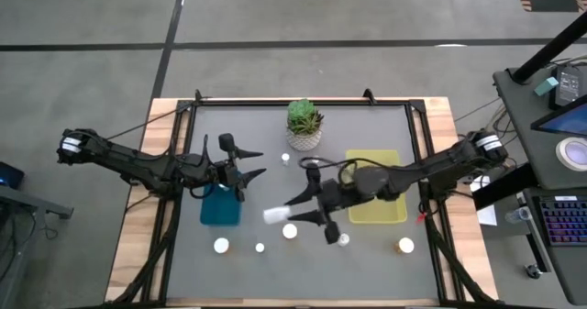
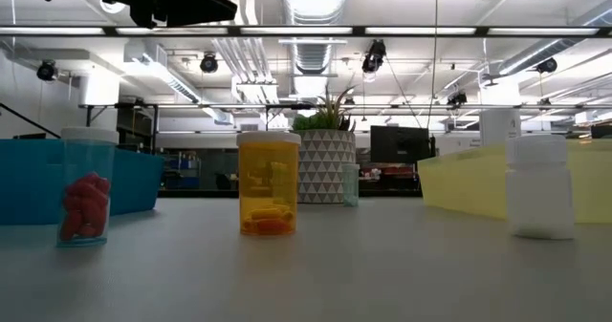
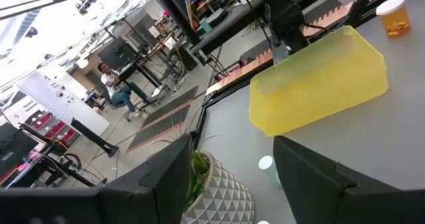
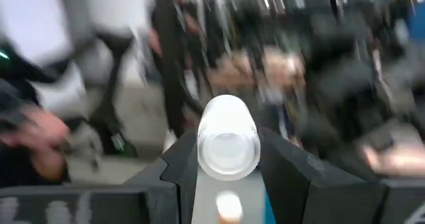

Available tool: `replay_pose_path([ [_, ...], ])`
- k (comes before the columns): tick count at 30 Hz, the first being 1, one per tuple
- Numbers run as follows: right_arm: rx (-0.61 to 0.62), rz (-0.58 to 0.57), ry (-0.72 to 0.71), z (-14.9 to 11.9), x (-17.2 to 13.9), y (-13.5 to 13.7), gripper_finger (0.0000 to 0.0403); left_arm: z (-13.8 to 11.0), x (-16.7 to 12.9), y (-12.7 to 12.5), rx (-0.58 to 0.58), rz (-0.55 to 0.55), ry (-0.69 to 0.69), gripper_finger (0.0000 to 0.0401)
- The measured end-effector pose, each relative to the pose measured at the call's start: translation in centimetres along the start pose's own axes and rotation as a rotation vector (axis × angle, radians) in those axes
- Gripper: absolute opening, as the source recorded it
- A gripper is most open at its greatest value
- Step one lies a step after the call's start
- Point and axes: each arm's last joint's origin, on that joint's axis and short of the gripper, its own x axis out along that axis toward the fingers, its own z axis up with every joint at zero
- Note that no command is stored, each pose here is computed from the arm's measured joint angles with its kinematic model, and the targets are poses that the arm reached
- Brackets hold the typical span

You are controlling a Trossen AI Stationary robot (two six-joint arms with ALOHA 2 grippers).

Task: Pick and place medicine bottles into bin by pill shape (circle, oval)
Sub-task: Put the top white pill bottle into the left blue bin

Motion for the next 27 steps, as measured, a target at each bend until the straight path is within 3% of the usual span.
replay_pose_path([
  [6, 0.064, 0.226, -0.252, 0.7, -1.6, -0.4, 0.0126, 0.0, 0.0, 0.0, 0.000, 0.000, 0.000, 0.0196],
  [16, 0.106, 0.216, -0.342, 1.6, -1.7, -0.5, 0.0127, 0.0, 0.0, 0.0, 0.000, 0.000, 0.000, 0.0196],
  [20, 0.145, 0.011, -0.408, 2.5, -1.7, -1.0, 0.0127, 0.0, 0.0, 0.0, 0.000, -0.001, 0.000, 0.0196],
  [23, 0.231, -0.158, -0.546, 3.9, -2.1, -1.4, 0.0127, 0.0, 0.0, 0.0, 0.000, -0.001, 0.000, 0.0196],
  [27, 0.328, -0.181, -0.697, 5.4, -2.7, -2.0, 0.0127, 0.0, 0.0, 0.0, 0.000, -0.001, 0.000, 0.0196],
])
